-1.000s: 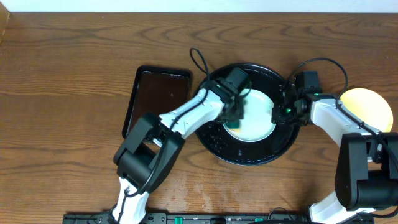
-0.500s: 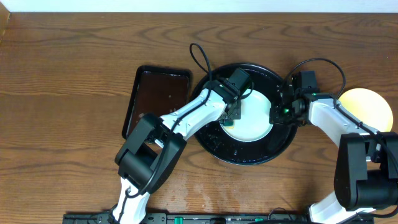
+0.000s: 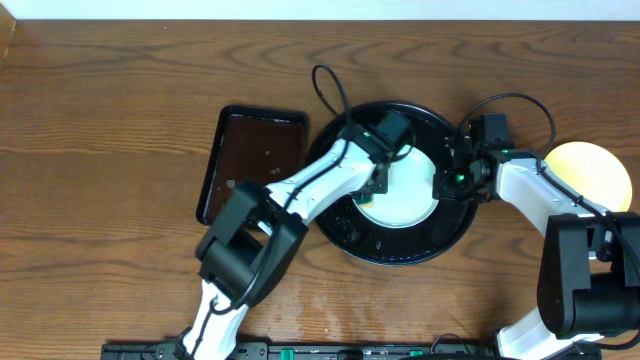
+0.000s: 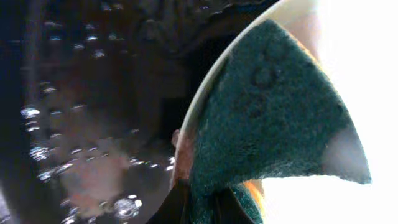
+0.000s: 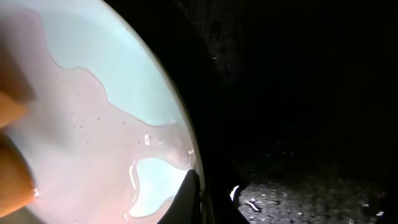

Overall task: Clean dirty plates on tray and stack at the side
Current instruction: 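Scrub the pale green plate with the sponge while right gripper holds it, then return the sponge to the water tray with the left gripper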

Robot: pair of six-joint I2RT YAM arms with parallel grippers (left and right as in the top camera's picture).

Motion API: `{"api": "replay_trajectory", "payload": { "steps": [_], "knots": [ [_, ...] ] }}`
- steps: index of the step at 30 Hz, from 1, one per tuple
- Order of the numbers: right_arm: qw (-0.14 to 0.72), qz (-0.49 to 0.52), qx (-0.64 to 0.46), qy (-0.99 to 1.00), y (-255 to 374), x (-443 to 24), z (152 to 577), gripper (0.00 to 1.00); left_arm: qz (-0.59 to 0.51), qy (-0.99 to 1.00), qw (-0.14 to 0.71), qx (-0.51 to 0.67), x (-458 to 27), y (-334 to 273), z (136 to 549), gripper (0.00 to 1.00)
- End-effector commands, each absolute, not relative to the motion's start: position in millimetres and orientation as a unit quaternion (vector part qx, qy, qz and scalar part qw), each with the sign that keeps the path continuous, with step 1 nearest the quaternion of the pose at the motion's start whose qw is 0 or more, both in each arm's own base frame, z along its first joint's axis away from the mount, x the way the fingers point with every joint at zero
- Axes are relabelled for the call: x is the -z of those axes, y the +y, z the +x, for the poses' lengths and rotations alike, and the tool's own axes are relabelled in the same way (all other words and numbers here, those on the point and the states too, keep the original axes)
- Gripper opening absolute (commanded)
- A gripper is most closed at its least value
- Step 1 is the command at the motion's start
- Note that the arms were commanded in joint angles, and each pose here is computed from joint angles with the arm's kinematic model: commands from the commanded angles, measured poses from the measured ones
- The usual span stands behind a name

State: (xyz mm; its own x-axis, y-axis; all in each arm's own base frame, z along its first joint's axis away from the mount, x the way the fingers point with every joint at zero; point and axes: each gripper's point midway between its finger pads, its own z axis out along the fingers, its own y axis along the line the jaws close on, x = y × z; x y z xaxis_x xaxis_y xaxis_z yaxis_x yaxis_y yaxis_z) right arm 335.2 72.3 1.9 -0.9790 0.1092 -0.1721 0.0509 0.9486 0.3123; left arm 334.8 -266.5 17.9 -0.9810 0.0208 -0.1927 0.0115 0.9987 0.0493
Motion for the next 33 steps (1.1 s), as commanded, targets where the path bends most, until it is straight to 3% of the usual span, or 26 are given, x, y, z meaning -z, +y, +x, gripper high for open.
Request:
{"api": "replay_trajectory", "payload": {
  "steps": [1, 14, 21, 24, 33],
  "knots": [
    [0.076, 0.049, -0.106, 0.990, 57, 13, 326, 0.01, 0.009, 0.959, 0.143, -0.242, -19, -180, 353, 0.07],
    [0.076, 0.049, -0.106, 0.990, 57, 13, 326, 0.01, -0.011, 0.978, 0.138, -0.156, -102, -205, 355, 0.08],
    [0.092, 0.043, -0.106, 0.989, 57, 11, 334, 0.01, -0.082, 0.976, 0.133, -0.150, -152, -138, 357, 0.08],
    [0.097, 0.041, -0.107, 0.989, 57, 10, 336, 0.01, -0.104, 0.982, 0.096, -0.126, -144, -110, 362, 0.08],
    [0.122, 0.003, -0.108, 0.987, 62, 8, 346, 0.01, -0.118, 0.992, 0.004, 0.039, -63, -84, 361, 0.08]
  ]
}}
